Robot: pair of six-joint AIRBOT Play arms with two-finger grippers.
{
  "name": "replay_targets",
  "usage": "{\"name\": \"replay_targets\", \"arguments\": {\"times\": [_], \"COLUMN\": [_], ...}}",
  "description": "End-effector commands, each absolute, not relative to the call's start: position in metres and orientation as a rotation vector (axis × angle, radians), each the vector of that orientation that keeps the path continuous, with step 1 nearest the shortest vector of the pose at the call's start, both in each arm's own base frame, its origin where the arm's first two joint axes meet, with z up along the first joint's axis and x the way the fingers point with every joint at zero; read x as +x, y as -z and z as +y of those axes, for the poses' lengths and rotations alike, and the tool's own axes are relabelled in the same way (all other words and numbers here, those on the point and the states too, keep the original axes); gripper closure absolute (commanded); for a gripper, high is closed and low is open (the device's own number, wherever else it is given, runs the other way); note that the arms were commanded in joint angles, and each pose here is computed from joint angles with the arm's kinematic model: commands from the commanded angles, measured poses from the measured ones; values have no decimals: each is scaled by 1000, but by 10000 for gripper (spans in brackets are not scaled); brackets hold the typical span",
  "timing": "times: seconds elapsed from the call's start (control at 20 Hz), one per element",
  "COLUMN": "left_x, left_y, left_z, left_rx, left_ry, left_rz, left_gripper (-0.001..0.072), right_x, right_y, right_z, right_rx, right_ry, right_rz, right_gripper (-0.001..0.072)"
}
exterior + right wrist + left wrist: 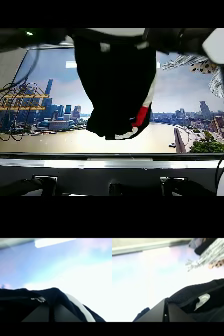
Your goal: Fold the clothes and pants, and hang the long-sleeved shirts on hangers.
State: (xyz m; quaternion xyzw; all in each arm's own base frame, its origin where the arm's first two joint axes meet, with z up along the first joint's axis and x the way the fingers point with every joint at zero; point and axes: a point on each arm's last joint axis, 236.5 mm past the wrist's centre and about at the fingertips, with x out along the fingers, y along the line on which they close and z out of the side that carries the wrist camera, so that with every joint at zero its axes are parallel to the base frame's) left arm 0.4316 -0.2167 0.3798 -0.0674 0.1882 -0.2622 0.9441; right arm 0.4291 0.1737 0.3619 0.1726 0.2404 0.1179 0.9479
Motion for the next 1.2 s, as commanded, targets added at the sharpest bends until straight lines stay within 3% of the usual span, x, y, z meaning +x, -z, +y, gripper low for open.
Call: {"name": "replay_targets", "arguments": {"times": [0.0,0.2,0.4,0.55,0.8,1.15], "left_x": [380,326,308,322,345,348], "left_y": [-439,-473,-459,-400,-255,-117], "left_z": [-179,-160,-155,-161,-169,-180], "left_rx": [-194,-235,-284,-343,-350,-300], "left_ry": [476,484,470,419,304,248], "left_rz": [285,233,321,517,872,1122], "left_gripper": [685,685,685,685,685,684], "right_x": [403,370,356,366,358,341], "right_y": [-432,-470,-471,-408,-235,-98], "right_z": [200,214,216,218,222,246], "right_rx": [427,487,495,409,204,284], "right_ry": [-432,-566,-591,-533,-352,-154], "right_rz": [340,267,293,479,925,1100], "right_gripper": [679,680,680,680,680,680]}}
